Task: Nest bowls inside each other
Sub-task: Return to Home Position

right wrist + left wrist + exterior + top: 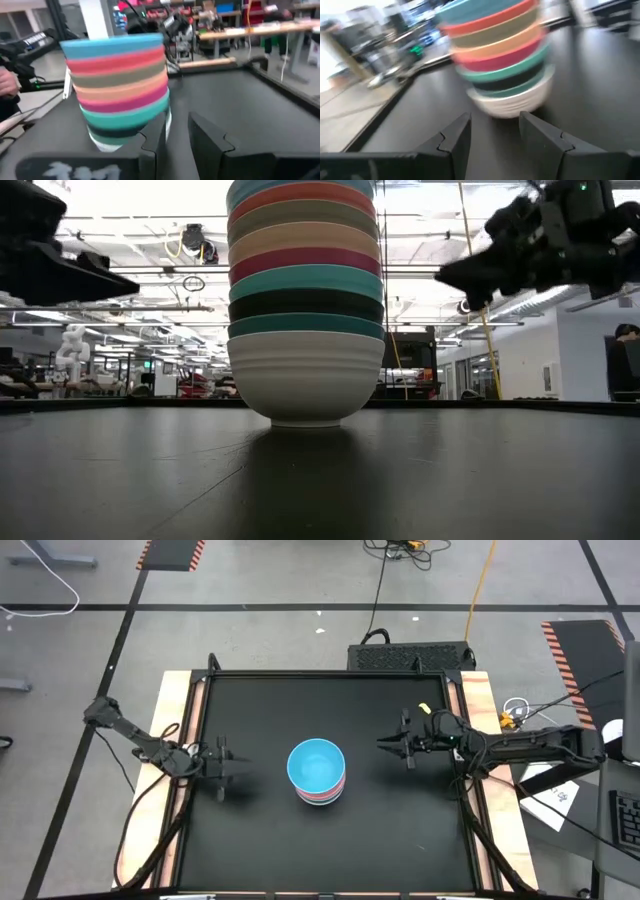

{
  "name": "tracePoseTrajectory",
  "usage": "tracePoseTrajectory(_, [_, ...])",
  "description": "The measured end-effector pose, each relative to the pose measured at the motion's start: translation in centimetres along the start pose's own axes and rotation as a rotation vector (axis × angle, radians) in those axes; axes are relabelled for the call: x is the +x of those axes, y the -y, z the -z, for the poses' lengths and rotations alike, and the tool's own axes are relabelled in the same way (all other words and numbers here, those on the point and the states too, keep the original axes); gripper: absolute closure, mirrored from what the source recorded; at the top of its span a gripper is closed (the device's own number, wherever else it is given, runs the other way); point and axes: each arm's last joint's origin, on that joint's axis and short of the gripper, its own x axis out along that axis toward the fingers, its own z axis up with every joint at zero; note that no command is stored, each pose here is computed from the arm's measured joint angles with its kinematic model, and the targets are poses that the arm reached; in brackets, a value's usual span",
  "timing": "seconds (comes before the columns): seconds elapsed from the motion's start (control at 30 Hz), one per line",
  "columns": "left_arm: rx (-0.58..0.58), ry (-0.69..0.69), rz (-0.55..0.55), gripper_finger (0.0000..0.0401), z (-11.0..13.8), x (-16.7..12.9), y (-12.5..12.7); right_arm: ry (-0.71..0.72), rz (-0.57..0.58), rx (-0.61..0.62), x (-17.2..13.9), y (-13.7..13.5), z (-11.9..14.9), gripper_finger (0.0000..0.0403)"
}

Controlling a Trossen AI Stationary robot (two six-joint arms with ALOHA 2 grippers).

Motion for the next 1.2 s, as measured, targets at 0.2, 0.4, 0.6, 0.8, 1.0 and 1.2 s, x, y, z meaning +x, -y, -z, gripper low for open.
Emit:
tracePoseTrajectory(0.2, [0.042,0.004,0.054,0.0231,0.0,0.1,0.2,-0.032,0.024,0.044,-0.7,0.3,1.5,0.0330])
tracePoseTrajectory(0.4, [0.034,-0.030,0.051,0.0231,0.3,0.3,0.2,-0.006,-0.014,0.049,-1.7,0.2,1.9,0.0330])
tracePoseTrajectory(0.6, [0.014,-0.063,0.066,0.0231,0.6,0.5,0.4,0.113,0.012,0.029,-2.9,0.3,0.6,0.0330])
tracePoseTrajectory(0.8, [0.009,-0.079,0.070,0.0231,0.8,0.6,0.5,0.101,-0.030,0.035,-3.4,0.0,0.6,0.0330])
tracePoseTrajectory(1.0, [0.002,-0.079,0.078,0.0231,0.8,0.6,0.5,-0.009,-0.018,0.071,-3.8,0.0,1.6,0.0330])
tracePoseTrajectory(1.2, [0.017,-0.123,0.061,0.0231,1.1,0.8,0.7,-0.037,-0.013,0.046,-4.1,-0.1,1.9,0.0330])
